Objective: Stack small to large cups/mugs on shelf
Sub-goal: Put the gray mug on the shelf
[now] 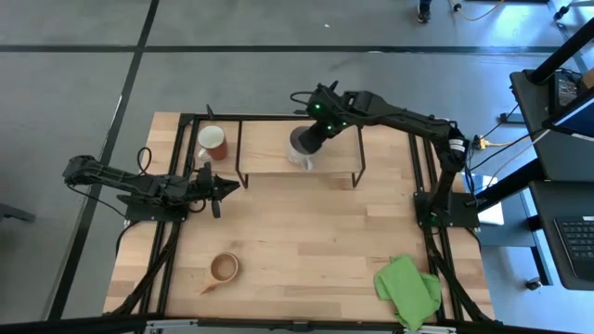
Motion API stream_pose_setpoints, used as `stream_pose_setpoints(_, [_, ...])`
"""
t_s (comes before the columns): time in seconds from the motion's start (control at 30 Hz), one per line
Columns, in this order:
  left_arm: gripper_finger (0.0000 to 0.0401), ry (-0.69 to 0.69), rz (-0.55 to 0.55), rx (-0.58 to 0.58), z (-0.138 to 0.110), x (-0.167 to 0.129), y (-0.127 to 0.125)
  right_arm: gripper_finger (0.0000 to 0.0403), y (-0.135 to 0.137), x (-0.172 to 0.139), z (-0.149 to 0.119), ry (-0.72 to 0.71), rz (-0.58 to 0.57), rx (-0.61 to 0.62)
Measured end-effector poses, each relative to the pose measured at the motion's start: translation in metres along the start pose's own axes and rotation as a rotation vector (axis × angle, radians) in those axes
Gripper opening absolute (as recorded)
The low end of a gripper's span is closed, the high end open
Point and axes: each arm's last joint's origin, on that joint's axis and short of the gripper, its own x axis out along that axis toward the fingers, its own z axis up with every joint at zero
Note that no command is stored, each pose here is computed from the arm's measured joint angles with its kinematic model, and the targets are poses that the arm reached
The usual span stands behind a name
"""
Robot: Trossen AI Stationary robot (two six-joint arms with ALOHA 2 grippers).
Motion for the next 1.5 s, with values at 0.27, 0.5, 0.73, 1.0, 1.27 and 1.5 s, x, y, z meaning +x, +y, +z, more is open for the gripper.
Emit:
stream_pose_setpoints(0.27, [0.0035, 0.000, 0.000, 0.000, 0.000, 0.000, 0.000, 0.0042, -0.002, -0.005, 0.007, -0.022, 0.003, -0.022])
stream_pose_setpoints(0.5, [0.0035, 0.000, 0.000, 0.000, 0.000, 0.000, 0.000, 0.0043, -0.003, -0.007, 0.007, -0.021, -0.001, -0.017])
stream_pose_setpoints(0.73, [0.0035, 0.000, 0.000, 0.000, 0.000, 0.000, 0.000, 0.0056, -0.002, -0.007, 0.008, -0.023, 0.022, -0.013])
stream_pose_setpoints(1.0, [0.0035, 0.000, 0.000, 0.000, 0.000, 0.000, 0.000, 0.0097, -0.001, -0.008, 0.012, -0.061, 0.035, -0.013])
stream_pose_setpoints(1.27, [0.0035, 0.000, 0.000, 0.000, 0.000, 0.000, 0.000, 0.0106, -0.003, -0.009, 0.013, -0.062, 0.031, -0.007])
stream_pose_setpoints(1.5, [0.0035, 0.000, 0.000, 0.000, 0.000, 0.000, 0.000, 0.0107, -0.010, -0.015, 0.015, -0.083, 0.026, 0.004])
